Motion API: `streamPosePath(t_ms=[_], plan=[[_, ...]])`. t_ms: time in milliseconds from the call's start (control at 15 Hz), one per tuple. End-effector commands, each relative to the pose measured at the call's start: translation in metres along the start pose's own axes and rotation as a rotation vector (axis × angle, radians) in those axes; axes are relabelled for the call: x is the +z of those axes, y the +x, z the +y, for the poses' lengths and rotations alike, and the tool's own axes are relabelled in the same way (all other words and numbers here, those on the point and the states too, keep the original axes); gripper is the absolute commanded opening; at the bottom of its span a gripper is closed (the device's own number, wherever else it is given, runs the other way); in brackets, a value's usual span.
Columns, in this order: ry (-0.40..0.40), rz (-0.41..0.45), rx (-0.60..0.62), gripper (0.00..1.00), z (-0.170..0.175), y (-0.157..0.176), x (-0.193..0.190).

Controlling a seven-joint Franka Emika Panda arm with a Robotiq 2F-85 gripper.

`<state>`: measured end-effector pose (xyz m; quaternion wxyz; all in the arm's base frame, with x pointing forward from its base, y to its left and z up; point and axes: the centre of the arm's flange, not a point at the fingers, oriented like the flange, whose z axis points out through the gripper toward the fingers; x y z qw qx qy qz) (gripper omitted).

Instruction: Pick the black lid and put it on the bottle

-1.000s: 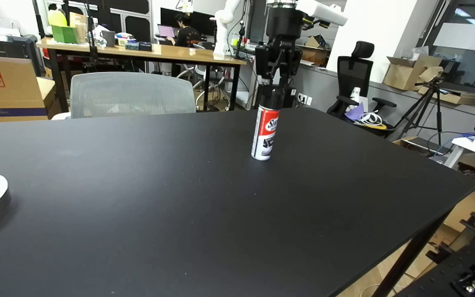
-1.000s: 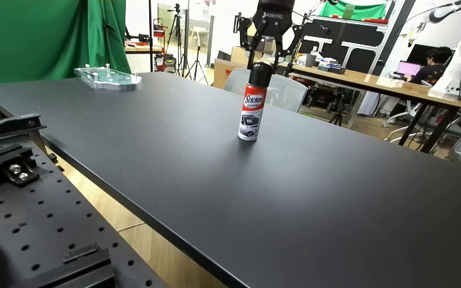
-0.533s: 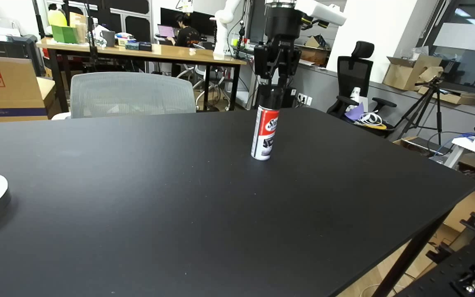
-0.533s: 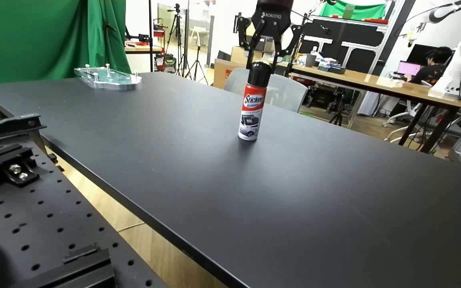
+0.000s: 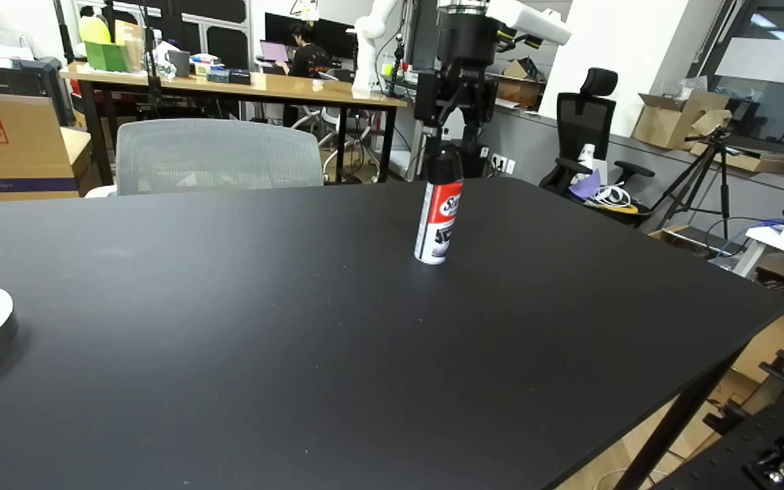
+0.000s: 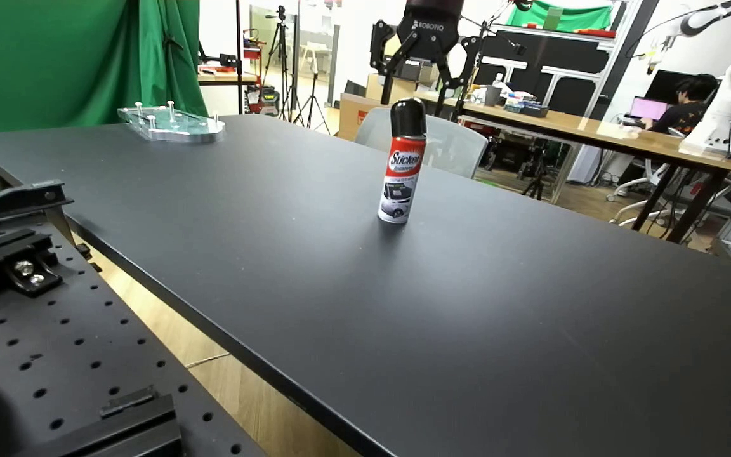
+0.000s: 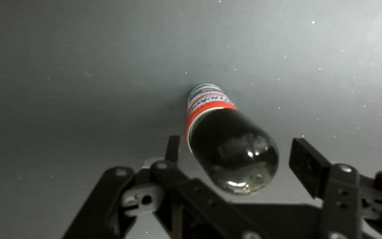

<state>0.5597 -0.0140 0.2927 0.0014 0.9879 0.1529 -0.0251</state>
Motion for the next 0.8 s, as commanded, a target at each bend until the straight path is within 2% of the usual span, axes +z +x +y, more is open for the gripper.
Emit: streamPosePath(t_ms=[0,267,733], plan=[[-0.001,0.009,0.003,1.0,-0.001,-0.008,-0.009],[-0.024,0.008,-0.001,1.0,0.0,-0.008,-0.019],[-0.068,-0.051,-0.06,1.0,-0.006,-0.016,-0.034]])
